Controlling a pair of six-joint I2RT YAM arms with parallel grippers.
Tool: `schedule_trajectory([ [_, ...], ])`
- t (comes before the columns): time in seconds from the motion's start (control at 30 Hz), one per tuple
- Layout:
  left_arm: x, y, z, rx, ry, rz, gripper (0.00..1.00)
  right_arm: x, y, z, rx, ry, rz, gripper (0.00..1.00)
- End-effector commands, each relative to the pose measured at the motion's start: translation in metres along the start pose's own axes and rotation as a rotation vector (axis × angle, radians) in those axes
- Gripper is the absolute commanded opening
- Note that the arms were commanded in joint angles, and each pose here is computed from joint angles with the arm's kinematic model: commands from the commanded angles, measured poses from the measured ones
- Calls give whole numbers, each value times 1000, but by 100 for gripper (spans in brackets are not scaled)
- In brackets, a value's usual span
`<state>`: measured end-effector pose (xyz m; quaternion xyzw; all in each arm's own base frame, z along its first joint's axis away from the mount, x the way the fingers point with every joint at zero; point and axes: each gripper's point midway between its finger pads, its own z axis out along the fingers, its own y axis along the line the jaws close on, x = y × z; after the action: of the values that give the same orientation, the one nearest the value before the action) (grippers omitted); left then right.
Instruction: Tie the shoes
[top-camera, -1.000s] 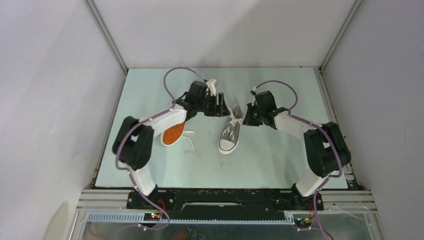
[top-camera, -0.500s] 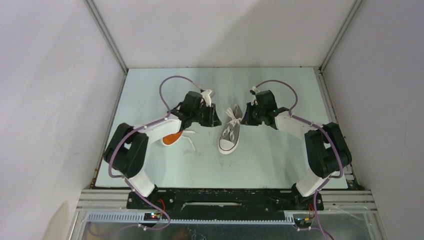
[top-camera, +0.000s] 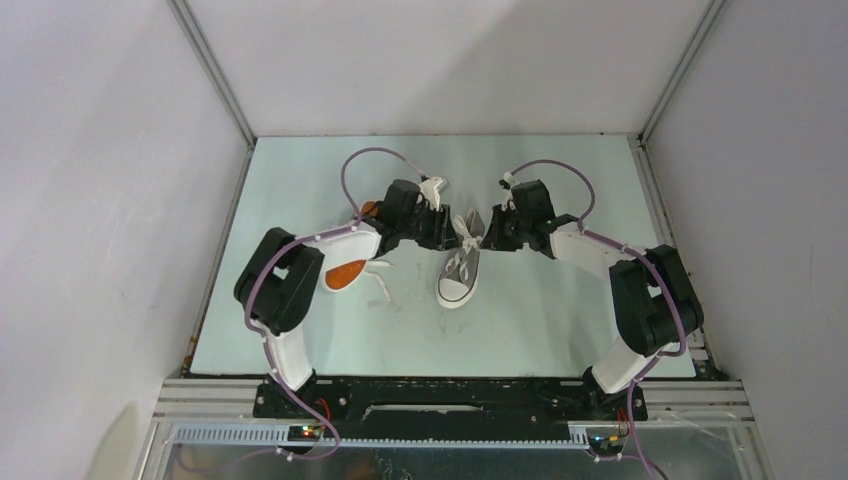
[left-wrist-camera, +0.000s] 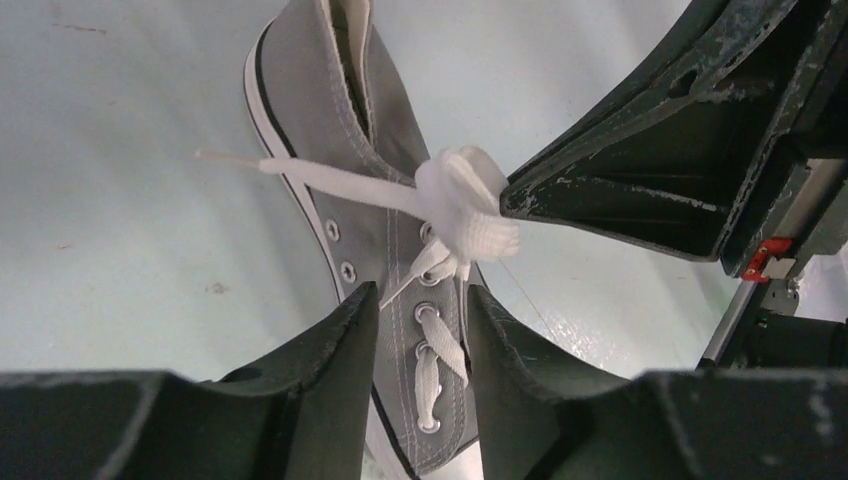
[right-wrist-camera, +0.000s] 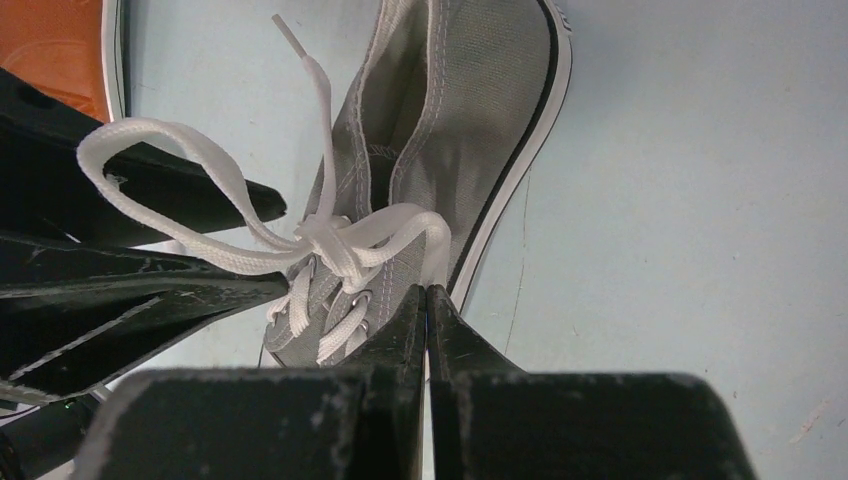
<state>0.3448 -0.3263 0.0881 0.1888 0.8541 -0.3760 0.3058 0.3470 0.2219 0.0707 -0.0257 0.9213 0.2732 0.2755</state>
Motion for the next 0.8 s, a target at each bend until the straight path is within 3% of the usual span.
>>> schedule_trajectory([
  [0.0,-17,-14,9,64,-22,55,40,-12,7,-5,-31,-43,-6,0],
  [0.3,-4,-5,19,24,42,50,34,-12,7,-4,-35,-43,-3,0],
  [0.47,2,-3,24,24,74,42,24,-11,6,-3,-35,-39,2,0],
  [0.57,6,-6,23,45,99,34,7,-11,5,-3,-33,-39,4,0],
  [0.63,6,-11,20,64,105,28,1,-11,4,-3,-31,-37,6,0],
  [0.77,1,-16,9,59,93,30,0,-12,3,-3,-30,-41,11,0],
])
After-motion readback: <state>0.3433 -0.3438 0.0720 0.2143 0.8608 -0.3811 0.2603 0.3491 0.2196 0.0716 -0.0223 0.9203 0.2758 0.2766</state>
